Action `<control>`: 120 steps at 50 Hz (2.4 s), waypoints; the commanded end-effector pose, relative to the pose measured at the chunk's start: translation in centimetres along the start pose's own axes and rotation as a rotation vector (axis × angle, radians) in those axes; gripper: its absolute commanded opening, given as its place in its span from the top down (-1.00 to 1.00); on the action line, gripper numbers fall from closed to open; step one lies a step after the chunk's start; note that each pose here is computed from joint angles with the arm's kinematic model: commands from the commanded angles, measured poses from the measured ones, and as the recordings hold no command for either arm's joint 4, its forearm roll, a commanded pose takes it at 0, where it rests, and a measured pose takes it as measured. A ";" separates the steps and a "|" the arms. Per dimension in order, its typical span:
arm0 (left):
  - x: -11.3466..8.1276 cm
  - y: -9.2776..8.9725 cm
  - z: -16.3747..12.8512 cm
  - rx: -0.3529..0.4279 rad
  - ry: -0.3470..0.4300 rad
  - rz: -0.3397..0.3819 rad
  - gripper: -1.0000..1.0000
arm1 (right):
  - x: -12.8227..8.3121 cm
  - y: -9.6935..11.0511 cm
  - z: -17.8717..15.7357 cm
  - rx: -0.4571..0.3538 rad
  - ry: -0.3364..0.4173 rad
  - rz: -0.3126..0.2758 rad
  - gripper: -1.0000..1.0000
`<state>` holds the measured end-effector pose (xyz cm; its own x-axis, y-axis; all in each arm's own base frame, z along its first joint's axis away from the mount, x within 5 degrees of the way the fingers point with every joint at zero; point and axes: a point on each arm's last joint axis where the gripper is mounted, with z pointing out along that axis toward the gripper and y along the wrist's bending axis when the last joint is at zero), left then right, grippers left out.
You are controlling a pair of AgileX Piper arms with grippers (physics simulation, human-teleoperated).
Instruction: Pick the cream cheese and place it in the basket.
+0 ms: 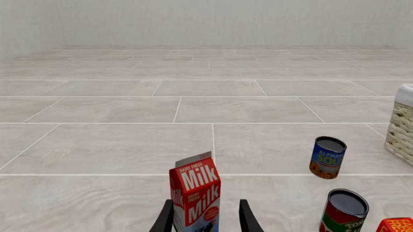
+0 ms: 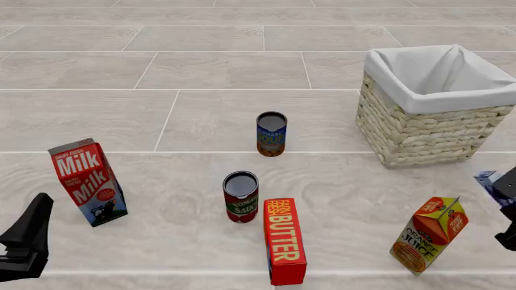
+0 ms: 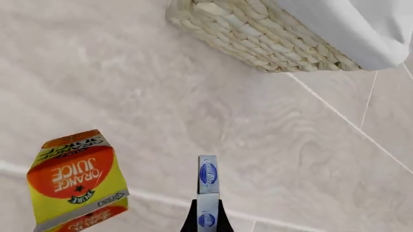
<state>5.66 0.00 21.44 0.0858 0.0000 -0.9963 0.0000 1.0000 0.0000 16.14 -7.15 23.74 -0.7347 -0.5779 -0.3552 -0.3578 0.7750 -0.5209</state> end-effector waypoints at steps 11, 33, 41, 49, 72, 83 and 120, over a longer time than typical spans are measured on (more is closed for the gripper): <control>0.0 0.0 0.0 0.000 0.000 0.000 -1.00 | -1.4 -0.4 -0.8 0.100 -0.152 0.321 1.00; 0.0 0.0 0.0 0.000 0.000 0.000 -1.00 | -1.3 -1.7 -1.6 0.193 -0.196 0.356 1.00; 0.0 0.0 0.0 0.000 0.000 0.000 -1.00 | -2.4 -3.2 -3.4 0.216 -0.254 0.479 1.00; 0.0 0.0 0.0 0.000 0.000 0.000 -1.00 | -2.7 -4.2 -4.4 0.251 -0.282 0.509 1.00; 0.0 0.0 0.0 0.000 0.000 0.000 -1.00 | -4.7 -5.6 -8.5 0.273 -0.420 0.624 1.00; 0.0 0.0 0.0 0.000 0.000 0.000 -1.00 | -7.1 -5.4 -12.2 0.191 -0.535 0.631 1.00; 0.0 0.0 0.0 0.000 0.000 0.000 -1.00 | -16.4 -11.1 -4.1 0.023 -0.447 0.772 1.00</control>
<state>5.66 0.00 21.44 0.0858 0.0000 -0.9963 0.0000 1.0000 0.0000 25.87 -4.31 38.82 -0.4345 0.0061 -0.9006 0.1360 0.9890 -0.0589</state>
